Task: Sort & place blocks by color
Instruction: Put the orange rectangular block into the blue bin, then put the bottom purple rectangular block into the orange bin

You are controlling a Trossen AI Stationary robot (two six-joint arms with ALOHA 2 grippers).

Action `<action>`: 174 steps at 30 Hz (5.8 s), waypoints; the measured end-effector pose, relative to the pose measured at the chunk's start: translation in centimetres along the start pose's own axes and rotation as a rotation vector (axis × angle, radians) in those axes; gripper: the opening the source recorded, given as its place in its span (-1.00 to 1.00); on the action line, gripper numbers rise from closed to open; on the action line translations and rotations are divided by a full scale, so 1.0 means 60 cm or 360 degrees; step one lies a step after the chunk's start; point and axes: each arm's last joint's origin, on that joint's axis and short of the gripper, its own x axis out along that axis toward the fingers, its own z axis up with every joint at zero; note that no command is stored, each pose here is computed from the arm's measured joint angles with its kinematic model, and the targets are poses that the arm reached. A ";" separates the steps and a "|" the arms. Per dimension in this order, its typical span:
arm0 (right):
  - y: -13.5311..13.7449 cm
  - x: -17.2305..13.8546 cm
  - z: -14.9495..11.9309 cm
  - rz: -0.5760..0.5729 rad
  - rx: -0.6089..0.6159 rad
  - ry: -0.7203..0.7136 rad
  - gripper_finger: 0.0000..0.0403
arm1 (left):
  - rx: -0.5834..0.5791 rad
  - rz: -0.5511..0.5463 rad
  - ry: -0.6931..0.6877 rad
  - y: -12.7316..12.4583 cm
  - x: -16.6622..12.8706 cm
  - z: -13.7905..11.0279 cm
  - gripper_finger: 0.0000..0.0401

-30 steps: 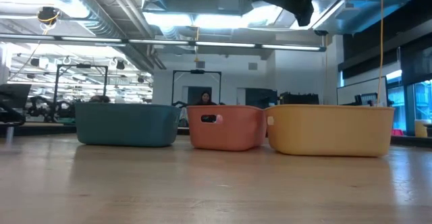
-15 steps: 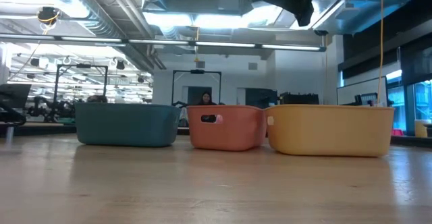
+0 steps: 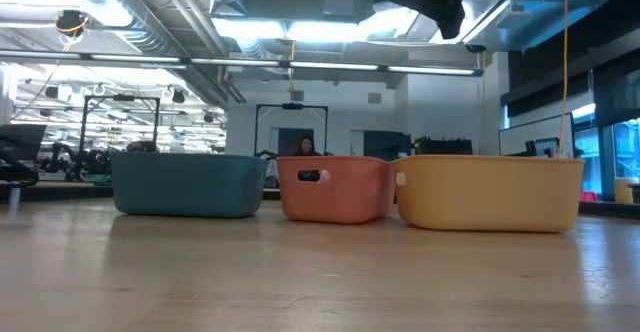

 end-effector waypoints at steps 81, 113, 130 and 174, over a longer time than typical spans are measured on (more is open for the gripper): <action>-0.022 0.004 0.012 -0.0199 -0.0121 -0.0098 0.67 | 0.1129 -0.2030 -0.1740 0.050 -0.252 0.434 -0.36; -0.017 -0.003 0.004 0.0041 0.0079 0.0122 0.67 | 0.1474 -0.0568 -0.0732 -0.009 -0.188 0.483 -0.36; -0.017 -0.003 0.004 0.0028 0.0079 0.0111 0.67 | 0.1574 -0.0357 -0.0602 -0.045 -0.105 0.498 -0.36; -0.015 -0.002 0.014 0.0063 -0.0075 0.0013 0.67 | 0.1153 -0.1775 -0.1998 0.077 -0.324 0.365 0.05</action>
